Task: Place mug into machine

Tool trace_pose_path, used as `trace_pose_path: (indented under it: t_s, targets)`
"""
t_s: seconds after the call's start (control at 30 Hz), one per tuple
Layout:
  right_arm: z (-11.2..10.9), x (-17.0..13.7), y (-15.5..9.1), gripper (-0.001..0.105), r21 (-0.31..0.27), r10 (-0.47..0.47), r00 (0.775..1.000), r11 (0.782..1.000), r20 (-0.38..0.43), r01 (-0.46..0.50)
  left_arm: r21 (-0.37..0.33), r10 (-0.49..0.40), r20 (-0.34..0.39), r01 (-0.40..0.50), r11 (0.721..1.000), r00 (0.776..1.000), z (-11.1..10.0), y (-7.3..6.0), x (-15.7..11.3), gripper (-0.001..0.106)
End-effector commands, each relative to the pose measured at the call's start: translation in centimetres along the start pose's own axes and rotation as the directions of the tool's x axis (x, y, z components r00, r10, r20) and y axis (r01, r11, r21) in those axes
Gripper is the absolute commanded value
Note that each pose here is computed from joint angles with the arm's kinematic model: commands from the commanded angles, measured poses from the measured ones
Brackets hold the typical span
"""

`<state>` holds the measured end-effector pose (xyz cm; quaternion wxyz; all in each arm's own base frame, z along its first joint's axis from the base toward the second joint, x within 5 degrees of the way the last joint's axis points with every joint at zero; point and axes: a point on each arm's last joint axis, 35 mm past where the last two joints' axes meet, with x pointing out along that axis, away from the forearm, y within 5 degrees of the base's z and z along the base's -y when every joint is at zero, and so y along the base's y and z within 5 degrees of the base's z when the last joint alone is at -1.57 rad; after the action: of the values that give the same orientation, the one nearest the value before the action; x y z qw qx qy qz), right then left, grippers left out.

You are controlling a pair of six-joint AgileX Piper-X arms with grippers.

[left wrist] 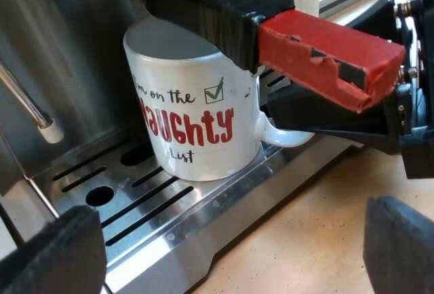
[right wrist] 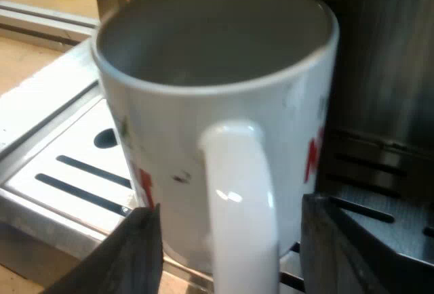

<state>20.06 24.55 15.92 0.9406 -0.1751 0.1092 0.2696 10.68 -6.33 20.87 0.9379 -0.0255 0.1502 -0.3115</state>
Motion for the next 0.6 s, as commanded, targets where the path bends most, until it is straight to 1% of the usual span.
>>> trace_pose_path:
  t_s: [0.03,0.2,0.3,0.5,0.6]
  targets:
    - [0.3,0.2,-0.3,0.045,0.020,-0.021,0.999,1.000,0.030,0.021,-0.010,0.001,0.019,-0.001,1.000,1.000,0.2,0.0,0.0,0.078]
    - [-0.7,1.2,-0.2,0.045,0.041,-0.040,0.997,0.998,0.064,0.037,-0.010,0.001,0.019,-0.001,1.000,1.000,0.2,0.0,0.0,0.078]
    - [-0.8,1.9,-0.1,0.045,0.048,-0.047,0.996,0.998,0.074,0.043,-0.010,0.001,0.019,-0.001,1.000,1.000,0.2,0.0,0.0,0.078]
    - [0.3,3.9,0.5,0.045,0.057,-0.052,0.994,0.997,0.097,0.047,-0.010,0.001,0.019,-0.001,1.000,1.000,0.2,0.0,0.0,0.078]
    - [0.8,4.9,0.7,0.045,0.063,-0.071,0.992,0.996,0.107,0.064,-0.010,0.001,0.019,-0.001,1.000,1.000,0.2,0.0,0.0,0.078]
